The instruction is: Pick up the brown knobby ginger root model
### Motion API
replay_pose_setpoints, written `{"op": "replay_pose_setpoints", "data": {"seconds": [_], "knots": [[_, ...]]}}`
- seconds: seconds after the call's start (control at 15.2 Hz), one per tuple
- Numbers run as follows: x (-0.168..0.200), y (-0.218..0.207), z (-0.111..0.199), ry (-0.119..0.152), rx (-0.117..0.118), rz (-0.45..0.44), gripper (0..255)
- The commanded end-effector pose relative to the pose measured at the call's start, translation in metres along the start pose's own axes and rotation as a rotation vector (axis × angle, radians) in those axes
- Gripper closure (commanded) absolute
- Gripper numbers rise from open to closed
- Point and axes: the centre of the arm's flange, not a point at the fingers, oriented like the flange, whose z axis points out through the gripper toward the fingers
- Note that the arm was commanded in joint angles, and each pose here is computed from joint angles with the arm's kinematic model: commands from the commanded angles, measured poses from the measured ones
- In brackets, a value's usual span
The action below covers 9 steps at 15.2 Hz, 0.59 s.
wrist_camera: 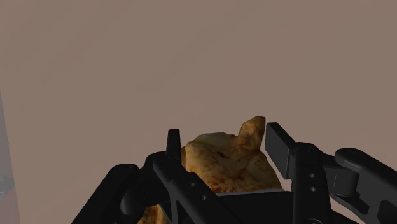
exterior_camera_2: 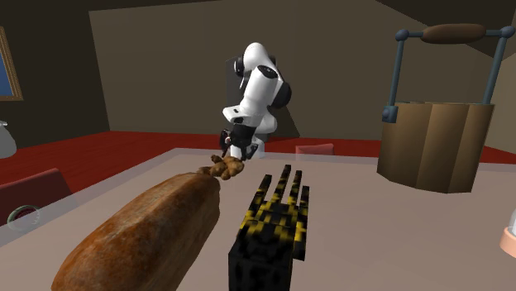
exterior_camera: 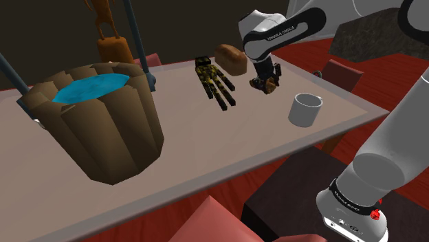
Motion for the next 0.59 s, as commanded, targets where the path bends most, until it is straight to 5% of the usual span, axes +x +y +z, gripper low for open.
{"op": "replay_pose_setpoints", "data": {"seconds": [0.0, 0.53], "knots": [[-0.003, 0.005, -0.010, 0.000, 0.000, 0.000, 255], [-0.011, 0.023, -0.048, 0.000, 0.000, 0.000, 255]]}}
